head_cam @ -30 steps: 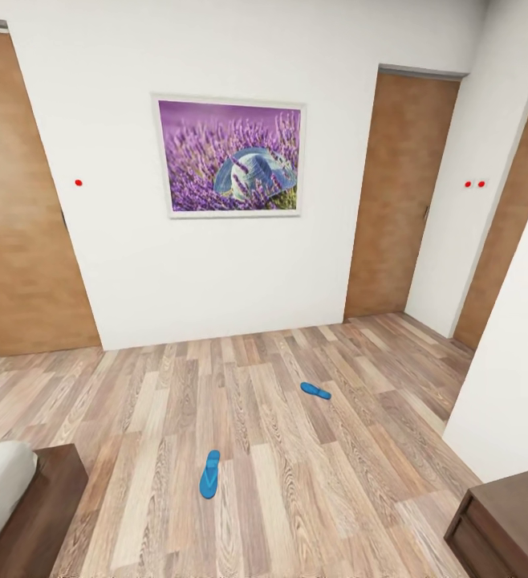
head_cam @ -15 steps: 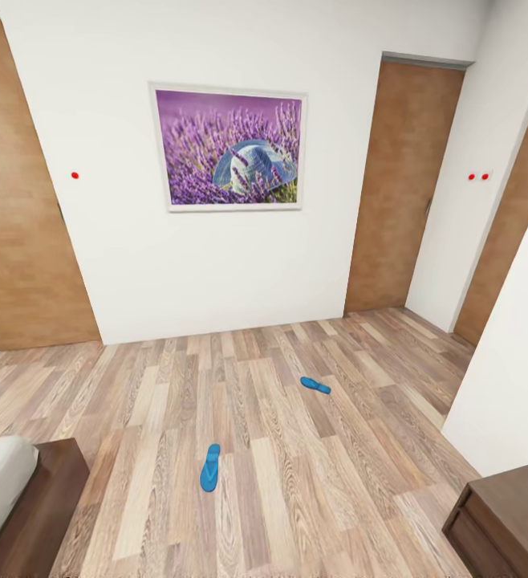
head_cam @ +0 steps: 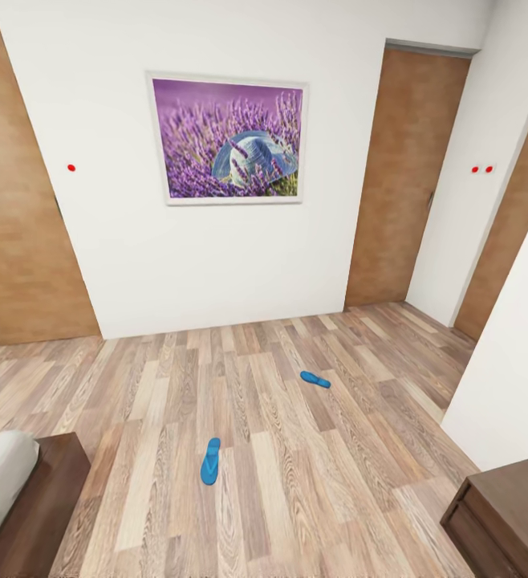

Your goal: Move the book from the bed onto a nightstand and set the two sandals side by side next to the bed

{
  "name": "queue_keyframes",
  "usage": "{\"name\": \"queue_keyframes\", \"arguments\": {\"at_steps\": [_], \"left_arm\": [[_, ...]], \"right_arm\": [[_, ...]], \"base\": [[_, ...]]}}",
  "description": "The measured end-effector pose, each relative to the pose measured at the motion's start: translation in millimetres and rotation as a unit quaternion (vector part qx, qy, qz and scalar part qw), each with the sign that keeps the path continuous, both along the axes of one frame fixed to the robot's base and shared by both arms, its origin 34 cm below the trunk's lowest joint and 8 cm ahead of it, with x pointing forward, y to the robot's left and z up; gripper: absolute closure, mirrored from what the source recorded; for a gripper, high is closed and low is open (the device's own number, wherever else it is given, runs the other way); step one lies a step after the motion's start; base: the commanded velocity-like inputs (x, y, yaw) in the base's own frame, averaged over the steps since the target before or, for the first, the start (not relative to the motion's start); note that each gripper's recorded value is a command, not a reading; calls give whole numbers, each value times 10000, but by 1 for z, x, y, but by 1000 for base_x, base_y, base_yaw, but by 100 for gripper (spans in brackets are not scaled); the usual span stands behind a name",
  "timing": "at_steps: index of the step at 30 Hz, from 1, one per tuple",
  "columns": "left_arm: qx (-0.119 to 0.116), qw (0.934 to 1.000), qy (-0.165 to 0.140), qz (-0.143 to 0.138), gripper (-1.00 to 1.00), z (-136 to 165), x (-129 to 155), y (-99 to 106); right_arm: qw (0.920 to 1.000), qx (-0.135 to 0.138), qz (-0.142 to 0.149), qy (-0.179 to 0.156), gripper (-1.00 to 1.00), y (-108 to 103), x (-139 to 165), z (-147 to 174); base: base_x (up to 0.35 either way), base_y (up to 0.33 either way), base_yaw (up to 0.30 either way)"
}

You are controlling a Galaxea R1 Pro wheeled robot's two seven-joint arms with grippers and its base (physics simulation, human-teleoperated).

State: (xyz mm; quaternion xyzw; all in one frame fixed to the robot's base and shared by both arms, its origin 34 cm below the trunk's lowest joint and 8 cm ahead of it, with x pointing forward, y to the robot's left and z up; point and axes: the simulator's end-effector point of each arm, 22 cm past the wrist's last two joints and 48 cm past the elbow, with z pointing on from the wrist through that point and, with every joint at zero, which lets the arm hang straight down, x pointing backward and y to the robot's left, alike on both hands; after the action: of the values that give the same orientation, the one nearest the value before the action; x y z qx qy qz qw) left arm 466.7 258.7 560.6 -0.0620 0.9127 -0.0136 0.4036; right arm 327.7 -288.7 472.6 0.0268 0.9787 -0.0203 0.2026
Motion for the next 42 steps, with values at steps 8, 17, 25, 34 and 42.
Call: {"name": "queue_keyframes", "arguments": {"at_steps": [8, 17, 25, 34, 42], "left_arm": [[0, 10000, 62, 0, -100, -4, -3, 0], [-1, 10000, 79, 0, -100, -5, -4, 0], [0, 10000, 80, 0, -100, -5, -4, 0], [-1, 10000, 81, 0, -100, -5, -4, 0], [-1, 10000, 81, 0, -100, -5, -4, 0]], "right_arm": [[10000, 1, -9, 62, -100, 0, -4, -2], [10000, 0, -2, 75, -100, 0, -6, -3], [10000, -1, 0, 78, -100, 0, -6, -3], [10000, 0, -1, 75, -100, 0, -6, -3], [10000, 0, -1, 75, -100, 0, -6, -3]], "base": [[0, 0, -63], [139, -25, -18], [173, -14, -1], [164, -1, 0], [295, 0, 0]]}}
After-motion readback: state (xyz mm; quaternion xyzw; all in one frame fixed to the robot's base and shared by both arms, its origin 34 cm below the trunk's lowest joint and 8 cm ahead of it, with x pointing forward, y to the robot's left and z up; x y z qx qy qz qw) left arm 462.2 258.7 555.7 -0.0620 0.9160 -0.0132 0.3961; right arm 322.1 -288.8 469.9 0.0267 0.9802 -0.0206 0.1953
